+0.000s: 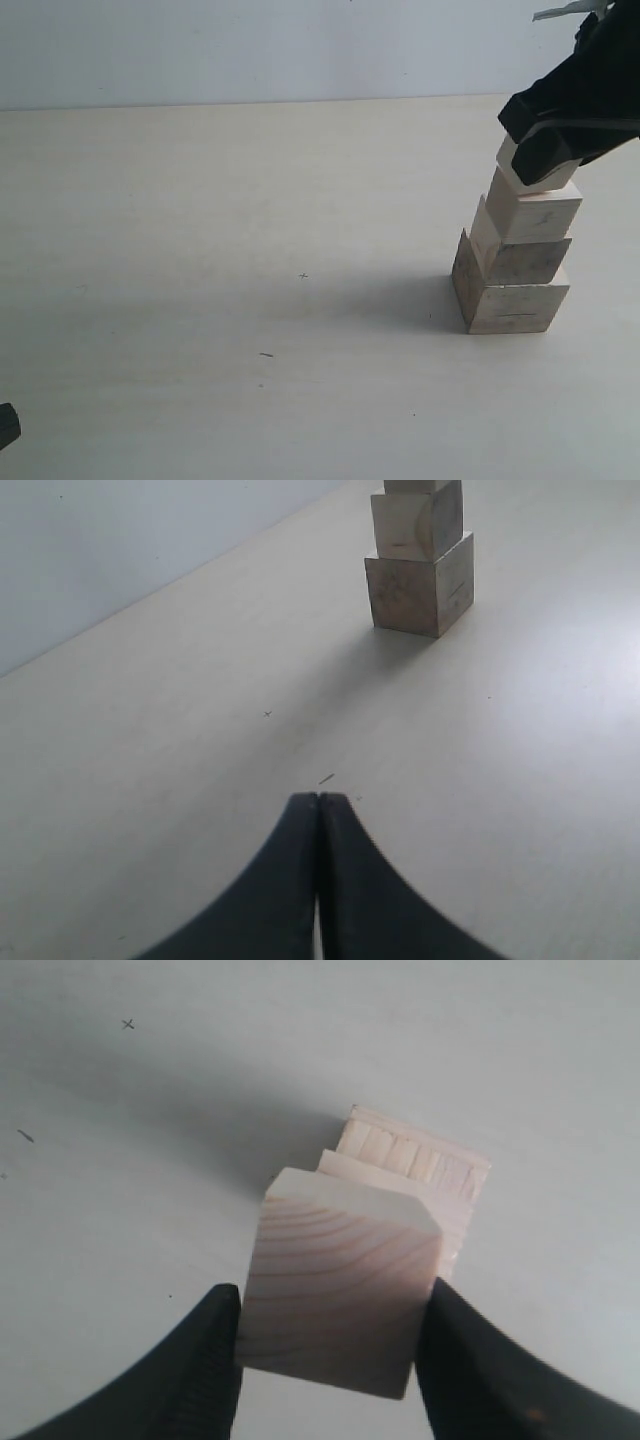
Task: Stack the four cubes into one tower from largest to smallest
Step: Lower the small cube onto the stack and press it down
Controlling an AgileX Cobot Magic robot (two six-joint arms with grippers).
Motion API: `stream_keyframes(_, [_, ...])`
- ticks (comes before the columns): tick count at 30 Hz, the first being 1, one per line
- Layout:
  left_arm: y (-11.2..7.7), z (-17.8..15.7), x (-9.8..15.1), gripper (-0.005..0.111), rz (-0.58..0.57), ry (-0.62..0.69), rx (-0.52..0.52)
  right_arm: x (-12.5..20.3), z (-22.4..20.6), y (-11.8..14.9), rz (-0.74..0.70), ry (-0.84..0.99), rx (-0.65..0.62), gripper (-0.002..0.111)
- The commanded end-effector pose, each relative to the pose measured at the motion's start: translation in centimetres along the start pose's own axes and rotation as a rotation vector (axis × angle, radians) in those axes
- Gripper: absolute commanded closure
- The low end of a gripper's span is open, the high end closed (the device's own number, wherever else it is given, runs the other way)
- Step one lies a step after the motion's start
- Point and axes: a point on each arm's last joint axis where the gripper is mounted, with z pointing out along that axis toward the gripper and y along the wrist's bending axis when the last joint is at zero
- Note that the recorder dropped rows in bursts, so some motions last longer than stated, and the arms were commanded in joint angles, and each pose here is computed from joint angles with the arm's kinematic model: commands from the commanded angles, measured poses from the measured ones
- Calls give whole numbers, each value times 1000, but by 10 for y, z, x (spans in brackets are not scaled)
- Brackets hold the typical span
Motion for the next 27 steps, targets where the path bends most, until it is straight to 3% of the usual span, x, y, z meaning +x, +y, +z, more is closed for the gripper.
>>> stream_keyframes(1, [0,-1,-1,107,-7,-13,-4,1,0,-2,-13,4,15,93])
stream_keyframes(27, [0,-1,-1,107,-7,-13,-4,1,0,-3,47,8,18,93])
